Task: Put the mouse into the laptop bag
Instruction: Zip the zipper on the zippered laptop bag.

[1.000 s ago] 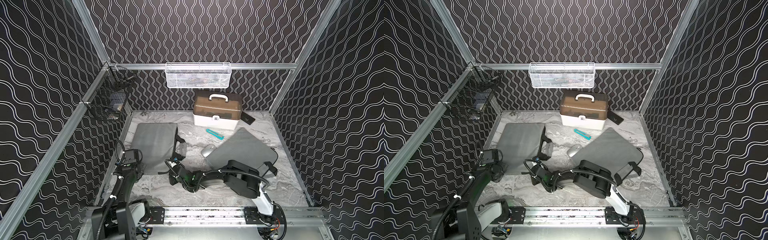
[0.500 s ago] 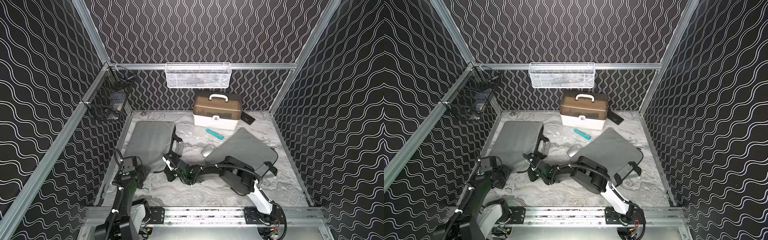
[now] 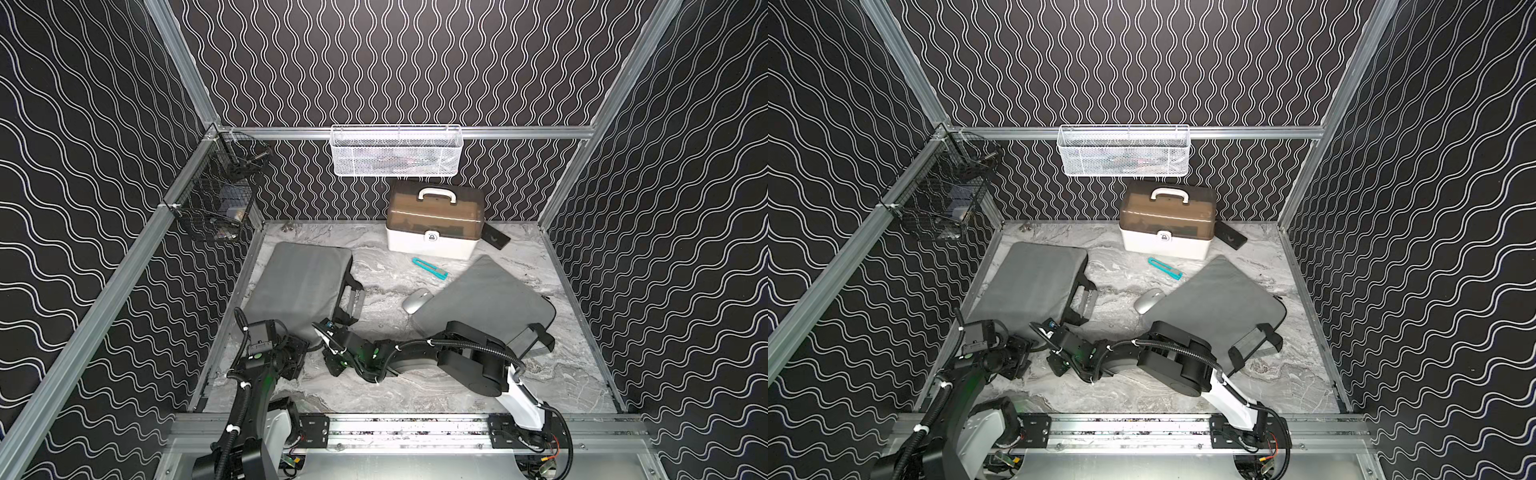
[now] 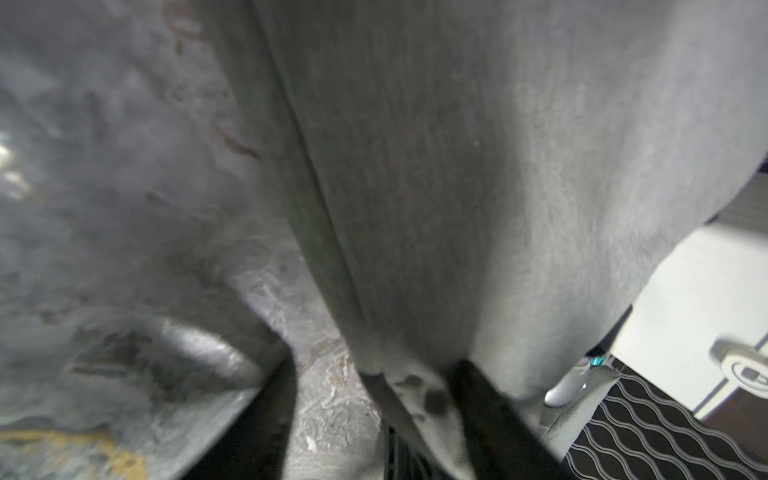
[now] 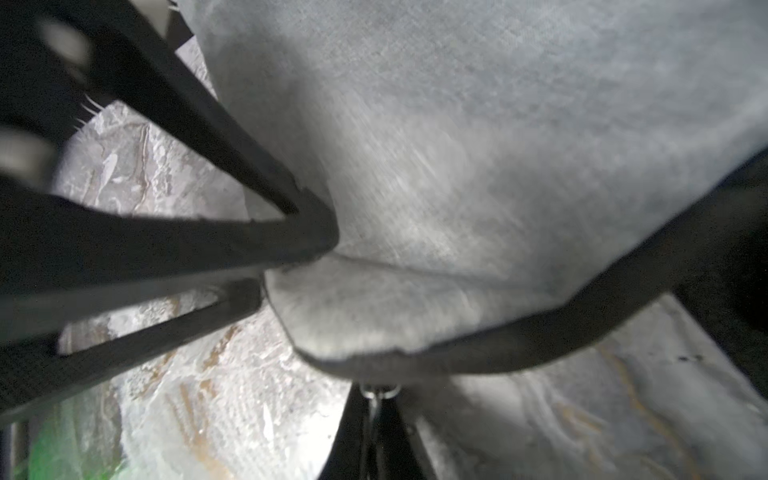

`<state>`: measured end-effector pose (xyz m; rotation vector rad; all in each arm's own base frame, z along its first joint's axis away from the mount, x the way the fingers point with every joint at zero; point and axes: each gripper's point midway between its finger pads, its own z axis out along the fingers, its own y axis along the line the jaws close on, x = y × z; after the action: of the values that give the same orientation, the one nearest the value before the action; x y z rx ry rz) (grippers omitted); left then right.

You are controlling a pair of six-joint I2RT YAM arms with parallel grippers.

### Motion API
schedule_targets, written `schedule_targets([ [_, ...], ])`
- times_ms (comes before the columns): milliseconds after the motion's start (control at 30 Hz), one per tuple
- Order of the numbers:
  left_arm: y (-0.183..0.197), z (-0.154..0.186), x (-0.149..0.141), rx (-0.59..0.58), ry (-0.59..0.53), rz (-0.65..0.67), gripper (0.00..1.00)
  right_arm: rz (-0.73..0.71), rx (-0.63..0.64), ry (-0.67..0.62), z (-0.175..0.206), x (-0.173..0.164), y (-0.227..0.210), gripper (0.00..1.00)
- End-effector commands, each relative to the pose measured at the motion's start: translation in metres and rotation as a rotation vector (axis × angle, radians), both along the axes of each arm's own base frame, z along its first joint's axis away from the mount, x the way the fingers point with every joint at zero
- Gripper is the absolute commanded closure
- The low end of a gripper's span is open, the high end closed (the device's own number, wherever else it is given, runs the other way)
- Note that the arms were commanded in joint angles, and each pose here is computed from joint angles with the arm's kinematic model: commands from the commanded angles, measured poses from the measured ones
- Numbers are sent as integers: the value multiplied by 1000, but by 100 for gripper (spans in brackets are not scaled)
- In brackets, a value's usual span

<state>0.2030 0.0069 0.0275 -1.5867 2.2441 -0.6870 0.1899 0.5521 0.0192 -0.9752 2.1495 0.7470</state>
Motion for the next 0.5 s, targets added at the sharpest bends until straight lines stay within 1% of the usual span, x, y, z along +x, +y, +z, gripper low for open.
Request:
schedule_targets([
  [0, 2, 1, -2, 19, 18, -12, 74, 32, -116, 10, -22, -12, -13, 100],
  [33, 4, 2, -3, 31, 30, -14, 83, 43, -118, 6, -23, -14, -14, 100],
  [133, 7, 6, -4, 58, 38, -25, 100, 43, -134, -4, -27, -14, -20, 100],
  [267, 16, 12, -13, 128, 70, -31, 100, -44, -188, -18, -28, 11, -41, 100],
  [400, 25, 19, -22, 200, 87, -32, 100, -161, -235, 30, -30, 48, -70, 100],
  [467, 27, 21, -23, 221, 73, -29, 100, -232, -262, 64, -33, 68, -87, 100],
])
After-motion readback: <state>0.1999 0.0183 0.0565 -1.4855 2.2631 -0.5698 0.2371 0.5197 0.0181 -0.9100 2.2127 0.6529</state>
